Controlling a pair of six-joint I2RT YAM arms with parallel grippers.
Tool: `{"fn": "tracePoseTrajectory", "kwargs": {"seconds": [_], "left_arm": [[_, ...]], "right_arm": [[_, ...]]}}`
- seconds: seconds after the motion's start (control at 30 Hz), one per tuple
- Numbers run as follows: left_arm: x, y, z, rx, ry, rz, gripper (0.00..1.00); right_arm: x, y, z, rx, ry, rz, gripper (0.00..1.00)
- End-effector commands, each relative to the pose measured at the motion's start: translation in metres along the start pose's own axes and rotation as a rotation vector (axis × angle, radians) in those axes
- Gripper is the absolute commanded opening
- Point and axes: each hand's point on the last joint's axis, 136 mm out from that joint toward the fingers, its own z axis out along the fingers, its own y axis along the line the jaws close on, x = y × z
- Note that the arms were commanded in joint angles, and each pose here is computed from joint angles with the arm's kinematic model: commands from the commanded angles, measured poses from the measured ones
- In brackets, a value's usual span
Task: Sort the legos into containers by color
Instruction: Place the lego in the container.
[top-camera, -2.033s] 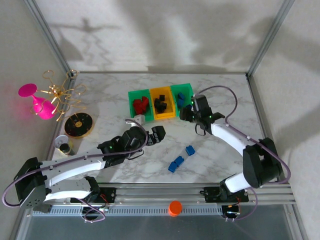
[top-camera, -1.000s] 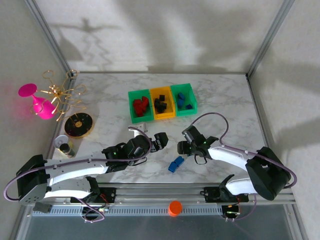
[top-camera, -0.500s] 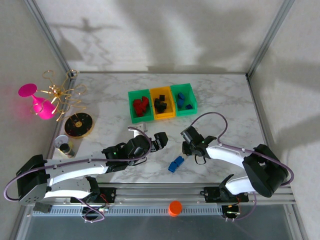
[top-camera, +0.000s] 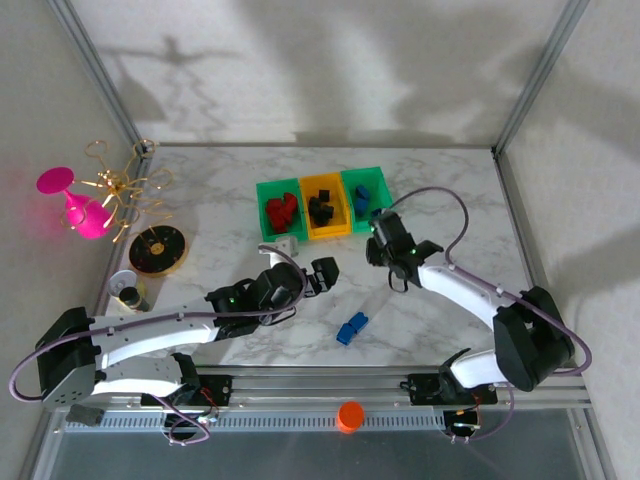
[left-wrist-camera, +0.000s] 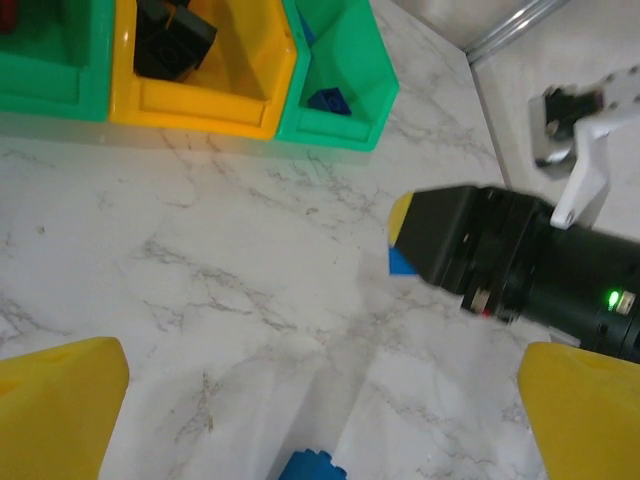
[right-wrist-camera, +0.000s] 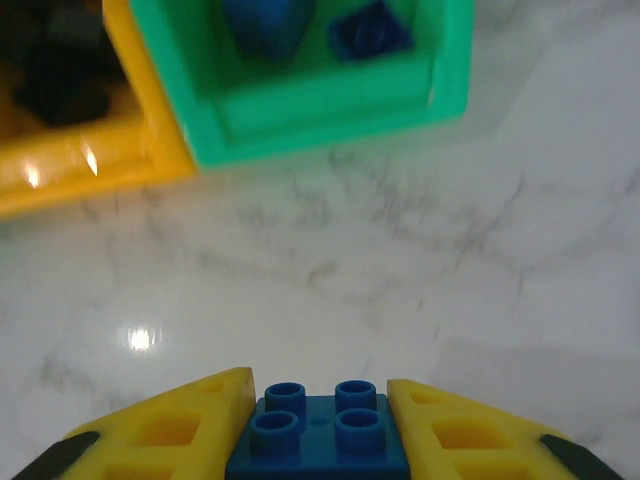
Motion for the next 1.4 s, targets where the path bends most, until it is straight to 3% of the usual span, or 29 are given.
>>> {"fn": "tracePoseTrajectory", "kwargs": {"seconds": [0.0,0.27,0.57,0.73,0.97,1.13,1.37], "left_arm": [[-0.02,0.0,0.002,-0.026,-0.041,0.027,1.0],[-0.044,0.005,0.013,-0.038,-0.058,0.029,1.0],[-0.053,0.013,0.027,-0.05,-0.053,0.027,1.0],[-0.053,0.016,0.031,-0.051,-0.045,0.022,1.0],[-0.054,0.014,0.032,-0.041,-0.041,0.023,1.0],[-0.056,0.012,0.028,-0.032,-0.041,0.015,1.0],[-0.048,0.013,0.017,0.0,-0.021,-0.011,1.0]], "right_arm": [[-0.035,-0.001,0.014,0.03,-0.061,-0.02,0.29],[-0.103,0.002,0.056,0.079,-0.136,-0.039,0.29],[-0.144,-0.003,0.104,0.163,-0.153,-0.105,0.3],[-0.15,-0.006,0.116,0.188,-0.149,-0.121,0.38],[-0.16,-0.001,0.101,0.163,-0.179,-0.11,0.51],[-0.164,0.008,0.075,0.102,-0.201,-0.094,0.53],[-0.131,0.026,0.035,-0.003,-0.179,-0.073,0.57]]}}
